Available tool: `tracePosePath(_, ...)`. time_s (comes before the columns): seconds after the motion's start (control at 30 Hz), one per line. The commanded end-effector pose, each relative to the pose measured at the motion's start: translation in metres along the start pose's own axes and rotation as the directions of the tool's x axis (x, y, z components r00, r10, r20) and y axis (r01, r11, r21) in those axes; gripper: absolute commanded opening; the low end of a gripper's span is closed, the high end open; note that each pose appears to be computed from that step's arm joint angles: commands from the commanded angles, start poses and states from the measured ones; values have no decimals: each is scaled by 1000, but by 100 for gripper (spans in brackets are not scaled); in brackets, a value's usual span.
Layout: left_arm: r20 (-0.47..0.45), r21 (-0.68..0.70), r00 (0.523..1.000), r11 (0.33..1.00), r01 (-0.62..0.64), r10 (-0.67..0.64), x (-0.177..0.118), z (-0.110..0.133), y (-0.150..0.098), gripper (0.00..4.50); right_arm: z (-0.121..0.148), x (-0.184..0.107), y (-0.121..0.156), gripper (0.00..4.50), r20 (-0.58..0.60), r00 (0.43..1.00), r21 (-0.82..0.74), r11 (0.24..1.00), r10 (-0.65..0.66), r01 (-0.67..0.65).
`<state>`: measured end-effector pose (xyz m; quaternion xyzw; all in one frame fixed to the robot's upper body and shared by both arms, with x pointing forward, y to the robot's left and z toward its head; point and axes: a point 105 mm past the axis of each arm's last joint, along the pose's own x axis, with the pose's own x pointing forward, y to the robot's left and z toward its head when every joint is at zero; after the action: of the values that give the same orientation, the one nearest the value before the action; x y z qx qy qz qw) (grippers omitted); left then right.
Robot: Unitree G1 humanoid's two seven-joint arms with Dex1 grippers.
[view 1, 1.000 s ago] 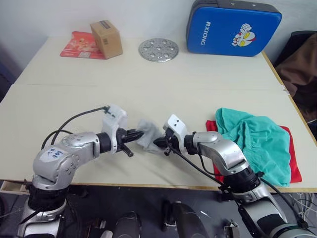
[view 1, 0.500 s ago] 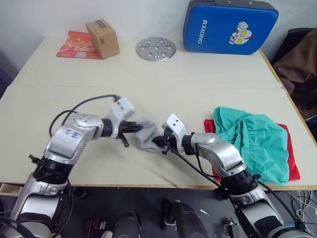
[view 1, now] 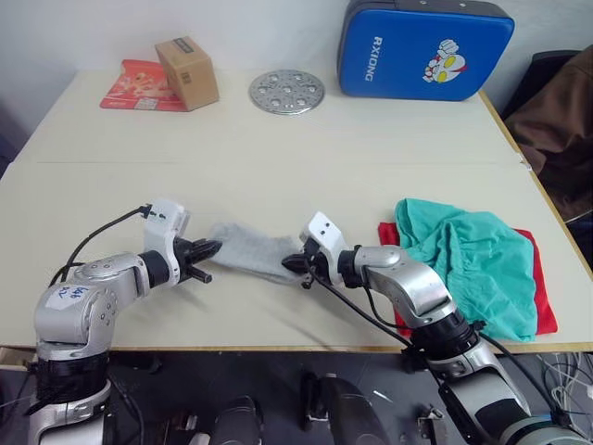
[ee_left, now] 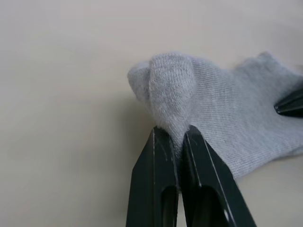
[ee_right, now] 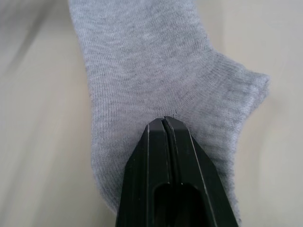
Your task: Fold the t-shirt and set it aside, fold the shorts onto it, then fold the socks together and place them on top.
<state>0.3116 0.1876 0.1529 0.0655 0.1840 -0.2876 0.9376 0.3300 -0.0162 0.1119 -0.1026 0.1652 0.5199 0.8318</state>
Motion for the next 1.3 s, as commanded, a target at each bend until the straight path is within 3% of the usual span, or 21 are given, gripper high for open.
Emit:
tracePosePath(0.03,23,201,997,977,64,-70,-4,21,-20,2,-15,-1,-3,0,-53,999,13,1000,-11,12)
tracePosePath(0.17,-39,393,991,910,134,-129,-1,31,-31,2,-18,1,-2,0,-56,998,13,1000,-15,15)
tracePosePath(0.4,-127,529,959,800,282,-254,18,41,-48,2,-19,4,-3,0,-54,998,10,1000,-27,27)
tracePosePath(0.53,-268,636,928,675,373,-261,39,28,-56,2,-16,3,-4,0,-44,998,5,999,-36,37)
tracePosePath(0.63,-312,678,917,619,398,-248,51,23,-59,2,-14,0,-4,0,-35,998,4,999,-48,48)
tracePosePath(1.03,-316,645,897,623,443,-310,65,19,-70,2,2,-47,-5,0,41,985,49,985,-166,164)
tracePosePath(1.17,-314,634,891,626,454,-328,66,19,-73,2,35,-52,-13,0,116,973,34,980,-201,198)
tracePosePath(1.3,-319,619,885,633,465,-338,66,17,-74,2,62,-35,-14,0,171,967,28,982,-187,184)
